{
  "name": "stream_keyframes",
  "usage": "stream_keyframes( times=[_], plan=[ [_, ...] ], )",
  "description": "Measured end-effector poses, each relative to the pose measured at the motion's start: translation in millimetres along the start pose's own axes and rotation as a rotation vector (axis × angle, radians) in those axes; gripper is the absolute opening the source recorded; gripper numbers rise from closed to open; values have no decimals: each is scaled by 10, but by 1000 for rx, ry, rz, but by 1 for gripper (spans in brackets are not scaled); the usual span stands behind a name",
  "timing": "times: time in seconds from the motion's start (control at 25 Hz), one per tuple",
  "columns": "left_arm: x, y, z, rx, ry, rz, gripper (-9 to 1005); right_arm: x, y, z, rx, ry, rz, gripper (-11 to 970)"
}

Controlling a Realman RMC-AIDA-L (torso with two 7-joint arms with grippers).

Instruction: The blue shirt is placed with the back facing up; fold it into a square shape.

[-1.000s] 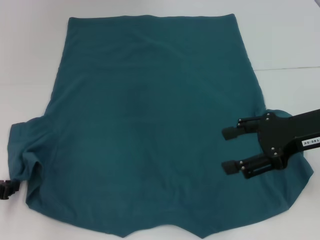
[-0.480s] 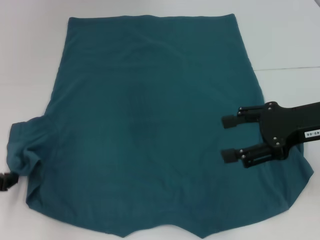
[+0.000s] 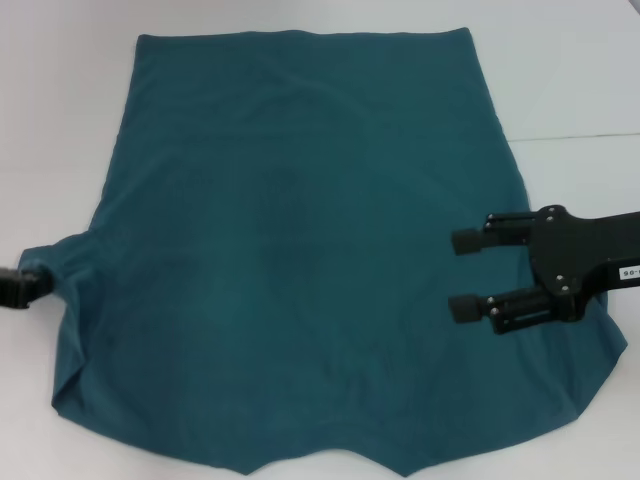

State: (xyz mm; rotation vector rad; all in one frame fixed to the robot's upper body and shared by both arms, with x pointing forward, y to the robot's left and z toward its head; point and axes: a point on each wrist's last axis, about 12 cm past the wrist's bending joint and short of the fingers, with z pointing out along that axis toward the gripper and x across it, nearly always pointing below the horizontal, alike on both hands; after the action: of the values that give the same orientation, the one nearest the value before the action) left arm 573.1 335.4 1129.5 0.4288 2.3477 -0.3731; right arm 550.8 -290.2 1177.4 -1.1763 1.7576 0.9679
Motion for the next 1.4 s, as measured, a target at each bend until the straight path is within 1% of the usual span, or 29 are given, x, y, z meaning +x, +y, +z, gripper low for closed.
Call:
stream_keyframes(
  times=[0.2, 0.36, 0.6, 0.76, 0.8, 0.84, 0.88, 0.96, 1.12, 1.2, 1.28, 1.4],
  plan=[
    [-229, -125, -13, 34, -19, 77, 69, 62, 27, -69, 23, -47, 9, 915],
    [-390, -302, 20, 75, -24, 175, 67, 132, 48, -122, 43, -64, 17, 915],
    [-551, -622, 206, 128, 13, 318, 64, 233, 89, -139, 55, -73, 32, 915],
    [-586, -834, 366, 138, 46, 420, 66, 295, 103, -131, 53, -82, 42, 914],
    [-585, -875, 403, 136, 55, 443, 66, 308, 105, -126, 51, -85, 46, 914],
    [-585, -875, 403, 136, 55, 443, 66, 315, 105, -123, 49, -86, 48, 914],
    [-566, -1001, 528, 129, 91, 506, 66, 324, 105, -119, 48, -88, 49, 914],
    [-560, -1050, 576, 125, 105, 525, 66, 337, 105, -115, 45, -91, 47, 914],
    [-541, -1194, 733, 98, 150, 566, 67, 349, 105, -115, 45, -95, 46, 914],
    [-543, -1246, 782, 76, 155, 574, 93, 351, 106, -116, 45, -94, 46, 914],
    [-555, -1279, 806, 56, 145, 576, 118, 354, 107, -117, 45, -95, 46, 914],
    [-569, -1288, 809, 42, 128, 567, 157, 357, 108, -116, 45, -94, 46, 914]
  ],
)
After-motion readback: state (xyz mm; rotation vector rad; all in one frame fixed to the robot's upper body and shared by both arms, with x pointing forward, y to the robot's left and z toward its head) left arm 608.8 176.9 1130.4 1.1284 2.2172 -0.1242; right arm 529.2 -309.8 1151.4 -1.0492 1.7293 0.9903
